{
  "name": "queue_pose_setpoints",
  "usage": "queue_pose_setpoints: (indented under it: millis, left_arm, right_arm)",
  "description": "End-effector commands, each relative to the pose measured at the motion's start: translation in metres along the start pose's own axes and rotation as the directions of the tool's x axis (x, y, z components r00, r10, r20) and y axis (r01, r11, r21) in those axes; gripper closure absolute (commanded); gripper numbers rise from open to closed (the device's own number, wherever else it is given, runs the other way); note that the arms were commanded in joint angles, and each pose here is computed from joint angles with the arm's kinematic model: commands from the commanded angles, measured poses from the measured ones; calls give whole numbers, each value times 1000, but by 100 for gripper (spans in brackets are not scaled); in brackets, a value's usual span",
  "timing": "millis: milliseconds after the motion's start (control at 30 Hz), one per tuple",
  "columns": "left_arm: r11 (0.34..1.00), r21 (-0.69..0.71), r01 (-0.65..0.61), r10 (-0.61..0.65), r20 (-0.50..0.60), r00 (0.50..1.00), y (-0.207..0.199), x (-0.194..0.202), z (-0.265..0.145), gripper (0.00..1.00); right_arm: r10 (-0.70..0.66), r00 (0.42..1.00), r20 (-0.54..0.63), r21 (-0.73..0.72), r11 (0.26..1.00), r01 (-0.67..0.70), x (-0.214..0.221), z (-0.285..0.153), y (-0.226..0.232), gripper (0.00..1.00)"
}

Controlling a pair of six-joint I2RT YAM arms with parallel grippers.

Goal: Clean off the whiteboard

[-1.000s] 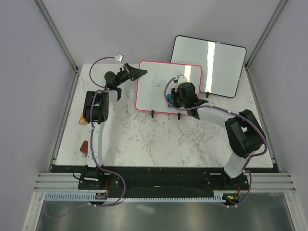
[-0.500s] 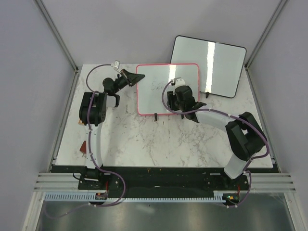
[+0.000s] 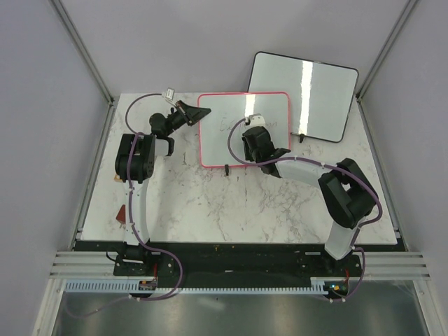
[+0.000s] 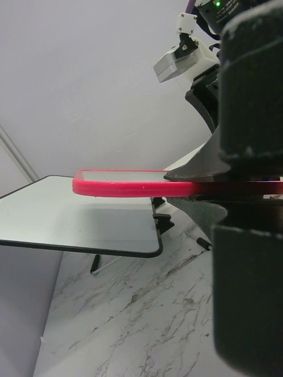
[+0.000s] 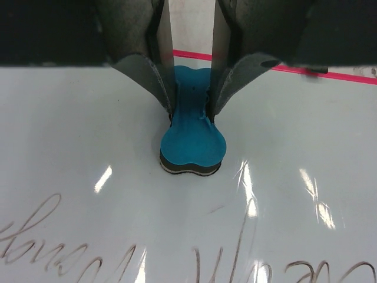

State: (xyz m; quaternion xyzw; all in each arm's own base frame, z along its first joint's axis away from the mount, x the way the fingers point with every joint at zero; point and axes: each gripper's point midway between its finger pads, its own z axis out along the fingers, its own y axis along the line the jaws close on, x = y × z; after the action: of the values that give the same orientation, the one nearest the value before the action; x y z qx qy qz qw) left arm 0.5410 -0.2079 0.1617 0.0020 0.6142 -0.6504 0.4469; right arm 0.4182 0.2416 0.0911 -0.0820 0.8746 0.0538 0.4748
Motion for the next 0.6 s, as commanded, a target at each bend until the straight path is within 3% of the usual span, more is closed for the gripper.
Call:
queue_pose_setpoints:
  millis: [0,267,567]
  left_arm:
    - [977,111,-185,191,-51,980,-8,16,-9,98]
    - [977,108,-184,190,-52,980,-11,19,-12,98]
    - [982,89,-164,170,-61,984,-18,30,-23,98]
  right_arm:
    - [-5,1000,20,86,996,3,-8,10,-8,73]
    - [-25,999,25,142,990,21,-4,15,-15,96]
    - [-4,995,103,125,992,-9,-23,10,-14,97]
